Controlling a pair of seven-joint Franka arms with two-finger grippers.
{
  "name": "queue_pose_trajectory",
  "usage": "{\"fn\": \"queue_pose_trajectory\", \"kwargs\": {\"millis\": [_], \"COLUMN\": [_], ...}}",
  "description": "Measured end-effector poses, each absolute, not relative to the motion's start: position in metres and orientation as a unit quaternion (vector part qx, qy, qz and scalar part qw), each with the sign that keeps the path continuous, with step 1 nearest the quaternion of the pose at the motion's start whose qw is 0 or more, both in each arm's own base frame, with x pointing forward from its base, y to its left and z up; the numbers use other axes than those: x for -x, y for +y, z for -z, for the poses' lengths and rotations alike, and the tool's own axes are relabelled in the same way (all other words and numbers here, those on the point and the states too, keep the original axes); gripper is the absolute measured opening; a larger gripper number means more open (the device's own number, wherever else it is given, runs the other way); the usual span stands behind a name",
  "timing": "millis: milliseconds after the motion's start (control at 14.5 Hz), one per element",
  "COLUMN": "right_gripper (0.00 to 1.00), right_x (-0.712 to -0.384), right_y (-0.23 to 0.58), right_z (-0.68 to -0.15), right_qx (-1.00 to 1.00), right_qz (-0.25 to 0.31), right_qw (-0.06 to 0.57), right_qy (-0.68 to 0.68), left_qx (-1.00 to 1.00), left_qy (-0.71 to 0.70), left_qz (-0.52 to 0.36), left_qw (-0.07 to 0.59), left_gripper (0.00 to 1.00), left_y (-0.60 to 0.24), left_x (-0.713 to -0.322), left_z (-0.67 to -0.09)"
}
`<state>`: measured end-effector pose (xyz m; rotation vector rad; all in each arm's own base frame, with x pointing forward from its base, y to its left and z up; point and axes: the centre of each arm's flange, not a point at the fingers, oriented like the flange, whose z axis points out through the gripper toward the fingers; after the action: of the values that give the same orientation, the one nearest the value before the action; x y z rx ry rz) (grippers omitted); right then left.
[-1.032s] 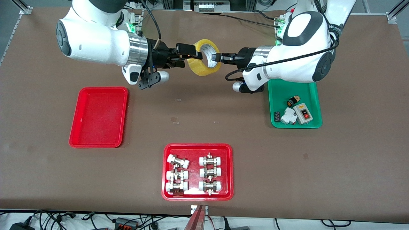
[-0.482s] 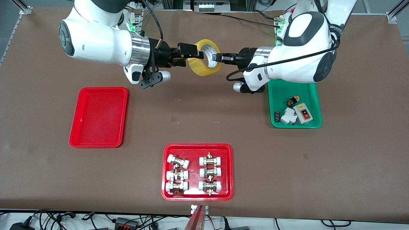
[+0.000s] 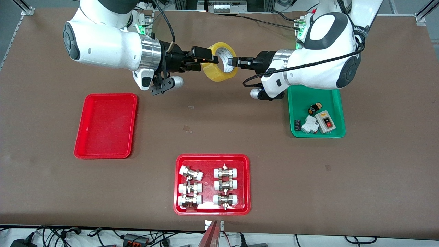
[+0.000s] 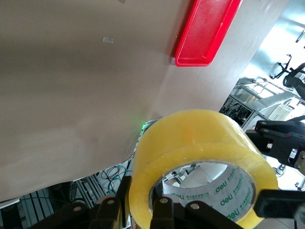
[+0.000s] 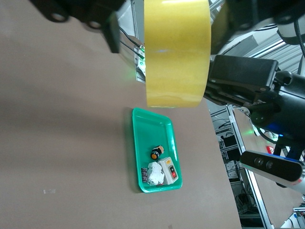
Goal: Left arm passes tape to right arm into tray
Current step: 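Open the left gripper and withdraw it while the right gripper holds tape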
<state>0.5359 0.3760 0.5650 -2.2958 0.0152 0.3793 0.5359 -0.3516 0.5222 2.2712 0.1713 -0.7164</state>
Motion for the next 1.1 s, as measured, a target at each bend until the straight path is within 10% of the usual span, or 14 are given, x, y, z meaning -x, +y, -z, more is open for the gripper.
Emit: {"fn": "queue_pose_trajectory", "kwargs": {"millis": [138,619,1101], "right_gripper": [0.54,0.54,0.54], "right_x": [-0.536,-0.536,-0.543], "right_y": [0.377,0.377,0.377], "right_z": [-0.567,-0.565,-0.544], "right_qx": [0.904,0.904,0.906], "right_qz": [-0.151,-0.152,-0.160], "right_qw": [0.400,0.399,0.392], "right_qy": [0.006,0.007,0.008], "left_qx": [-0.884,-0.884,-0.899], "left_qy": [0.066,0.064,0.058], "left_qz": [0.283,0.286,0.297], "left_qw": [0.366,0.365,0.317], "left_gripper": [0.22,0.26,0.93], "left_y": [-0.353,-0.352,-0.305], "left_x": [-0.535,-0.535,-0.546], "left_z": [-0.519,-0.519,-0.522]}}
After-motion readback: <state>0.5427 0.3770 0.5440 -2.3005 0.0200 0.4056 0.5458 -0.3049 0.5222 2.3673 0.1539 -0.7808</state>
